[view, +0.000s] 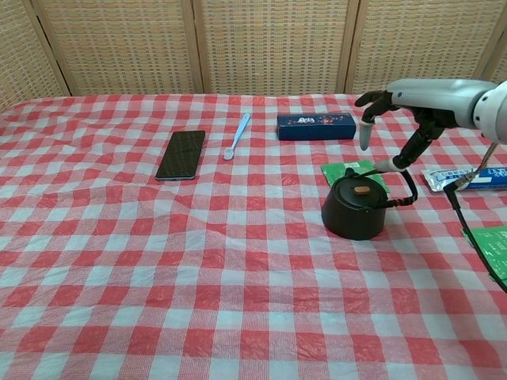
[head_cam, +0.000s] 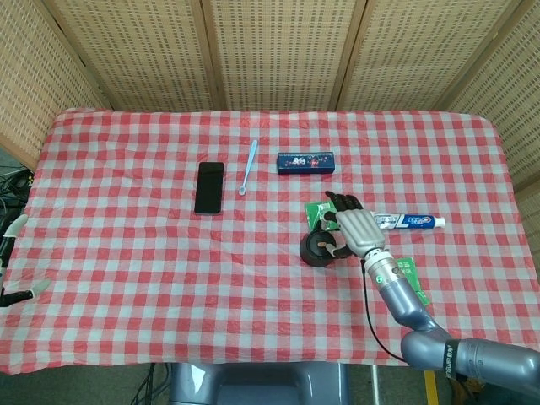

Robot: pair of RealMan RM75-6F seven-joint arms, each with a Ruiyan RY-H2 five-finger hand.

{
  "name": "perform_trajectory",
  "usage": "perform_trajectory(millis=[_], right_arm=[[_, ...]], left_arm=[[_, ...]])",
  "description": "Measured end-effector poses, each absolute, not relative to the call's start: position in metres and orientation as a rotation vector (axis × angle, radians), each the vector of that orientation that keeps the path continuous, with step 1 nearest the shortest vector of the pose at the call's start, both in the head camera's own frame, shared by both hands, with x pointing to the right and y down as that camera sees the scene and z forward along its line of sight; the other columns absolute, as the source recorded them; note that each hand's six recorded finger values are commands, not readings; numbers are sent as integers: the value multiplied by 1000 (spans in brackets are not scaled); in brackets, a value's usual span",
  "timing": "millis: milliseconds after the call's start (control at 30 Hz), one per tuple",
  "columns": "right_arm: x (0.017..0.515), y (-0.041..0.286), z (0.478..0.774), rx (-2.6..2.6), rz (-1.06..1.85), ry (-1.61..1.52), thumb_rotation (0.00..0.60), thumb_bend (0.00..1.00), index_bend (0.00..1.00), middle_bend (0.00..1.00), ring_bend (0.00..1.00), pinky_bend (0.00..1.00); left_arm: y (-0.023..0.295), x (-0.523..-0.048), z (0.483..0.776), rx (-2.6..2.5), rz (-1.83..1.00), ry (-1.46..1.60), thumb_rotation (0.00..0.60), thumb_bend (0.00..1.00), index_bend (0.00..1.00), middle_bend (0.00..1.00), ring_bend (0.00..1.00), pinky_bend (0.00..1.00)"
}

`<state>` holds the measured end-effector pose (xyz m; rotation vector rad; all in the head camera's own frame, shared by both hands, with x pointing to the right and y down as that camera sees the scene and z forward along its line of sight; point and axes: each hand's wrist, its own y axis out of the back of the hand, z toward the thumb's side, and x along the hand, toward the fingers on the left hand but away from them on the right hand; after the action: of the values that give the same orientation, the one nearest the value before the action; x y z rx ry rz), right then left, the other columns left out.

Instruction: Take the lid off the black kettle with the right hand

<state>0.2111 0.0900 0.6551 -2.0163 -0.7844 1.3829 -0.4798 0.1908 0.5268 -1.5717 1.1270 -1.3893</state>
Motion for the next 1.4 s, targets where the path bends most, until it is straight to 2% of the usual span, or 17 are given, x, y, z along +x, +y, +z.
perform_trajectory(millis=[233, 633, 1200, 1400], right_arm=[[194, 94, 667, -2001, 1386, -741, 600, 498, 488, 0, 0, 0], [194, 97, 687, -1945, 1476, -701, 600, 500, 488, 0, 0, 0], [191, 104, 697, -1938, 1487, -665, 600, 506, 493, 0, 0, 0], [193, 106, 703, -1930, 1504, -652, 600, 523, 526, 0, 0, 0]], left_arm=[[190, -479, 529, -1571, -1396, 1120, 600, 0, 0, 0, 0, 0], [189, -479, 529, -1571, -1396, 1121, 600, 0, 0, 0, 0, 0], [189, -480, 528, -1571, -1393, 1131, 600, 0, 0, 0, 0, 0], [188, -481, 527, -1569, -1393, 1135, 600, 0, 0, 0, 0, 0]])
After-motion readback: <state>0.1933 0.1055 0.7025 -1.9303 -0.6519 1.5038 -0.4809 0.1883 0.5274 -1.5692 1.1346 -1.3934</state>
